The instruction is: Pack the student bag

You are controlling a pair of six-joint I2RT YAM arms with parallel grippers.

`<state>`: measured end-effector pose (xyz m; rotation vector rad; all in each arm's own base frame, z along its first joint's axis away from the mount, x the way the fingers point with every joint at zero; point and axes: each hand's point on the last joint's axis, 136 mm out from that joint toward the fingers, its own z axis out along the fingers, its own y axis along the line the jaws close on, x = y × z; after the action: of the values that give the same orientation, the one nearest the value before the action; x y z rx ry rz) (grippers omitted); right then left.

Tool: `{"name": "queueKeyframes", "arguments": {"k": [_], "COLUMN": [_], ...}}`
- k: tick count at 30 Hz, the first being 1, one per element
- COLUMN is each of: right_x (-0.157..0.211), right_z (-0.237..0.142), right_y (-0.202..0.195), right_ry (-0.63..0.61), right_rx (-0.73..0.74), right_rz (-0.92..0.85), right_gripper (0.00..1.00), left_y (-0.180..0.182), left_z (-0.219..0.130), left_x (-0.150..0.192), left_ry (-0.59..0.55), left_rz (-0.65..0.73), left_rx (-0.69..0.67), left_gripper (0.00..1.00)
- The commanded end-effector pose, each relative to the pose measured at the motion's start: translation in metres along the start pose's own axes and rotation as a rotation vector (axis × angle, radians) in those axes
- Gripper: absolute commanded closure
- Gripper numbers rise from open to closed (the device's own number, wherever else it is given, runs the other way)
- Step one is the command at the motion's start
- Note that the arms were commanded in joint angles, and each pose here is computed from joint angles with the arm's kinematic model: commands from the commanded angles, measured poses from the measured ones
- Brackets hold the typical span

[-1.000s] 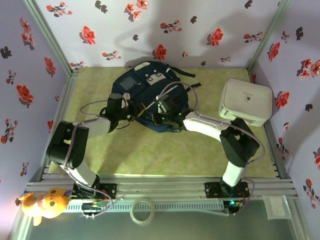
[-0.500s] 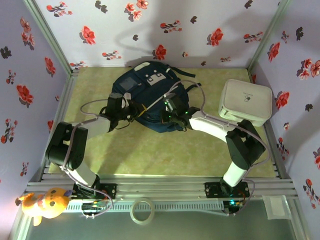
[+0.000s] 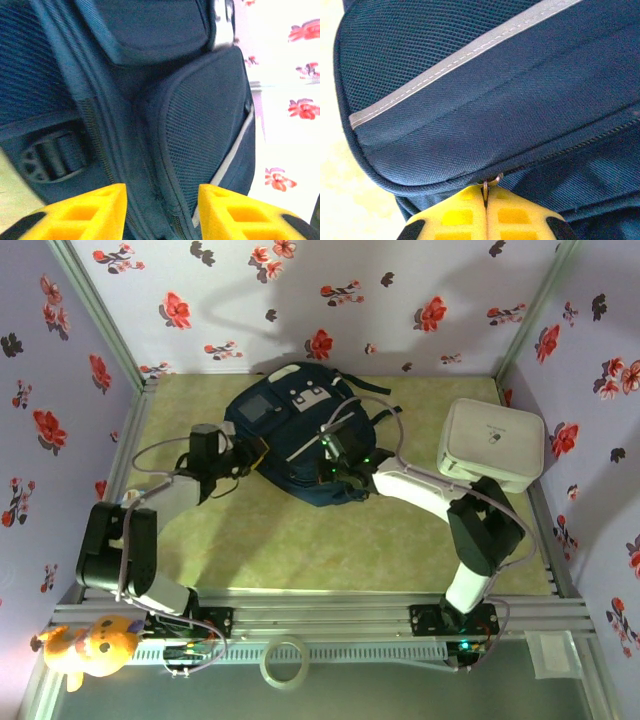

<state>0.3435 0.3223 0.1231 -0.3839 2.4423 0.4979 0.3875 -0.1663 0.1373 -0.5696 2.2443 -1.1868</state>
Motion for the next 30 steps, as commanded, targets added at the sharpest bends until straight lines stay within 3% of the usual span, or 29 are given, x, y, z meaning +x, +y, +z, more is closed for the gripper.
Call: {"name": "queueKeyframes", "arguments": {"k": [1, 6, 12, 21, 25, 30], "right_x": [-0.016, -0.025, -0.023, -0.018, -0.018, -0.016], "right_z": [0.004, 0.016, 0.027, 0.031, 0.031, 0.031], "right_y": [0.059, 0.106, 0.141, 0.148, 0.145, 0.132], "right_ry": [-0.017, -0.017, -0.003, 0.008, 0.005, -0.001], "right_rx": [-0.163, -0.261, -0.328, -0.337, -0.327, -0.266], "right_rz": [-0.046, -0.082, -0.104, -0.103, -0.097, -0.087], "right_gripper": [1.0, 1.0, 1.0, 1.0, 1.0, 1.0], "left_y": [0.021, 0.029, 0.029, 0.037, 0.039, 0.042], "left_z": [-0.018, -0.037, -0.042, -0.039, -0.035, -0.035], "left_x": [-0.006, -0.01, -0.007, -0.007, -0.009, -0.014], "left_ry": [-0.042, -0.074, -0.055, -0.054, -0.049, -0.038], "left_rz": [-0.014, -0.056, -0.108, -0.1, -0.096, -0.029], "left_rx": [-0.057, -0.069, -0.044, -0.071, -0.078, -0.139], "left_gripper": [0.54, 0.48, 0.48, 0.69, 0.73, 0.86]}}
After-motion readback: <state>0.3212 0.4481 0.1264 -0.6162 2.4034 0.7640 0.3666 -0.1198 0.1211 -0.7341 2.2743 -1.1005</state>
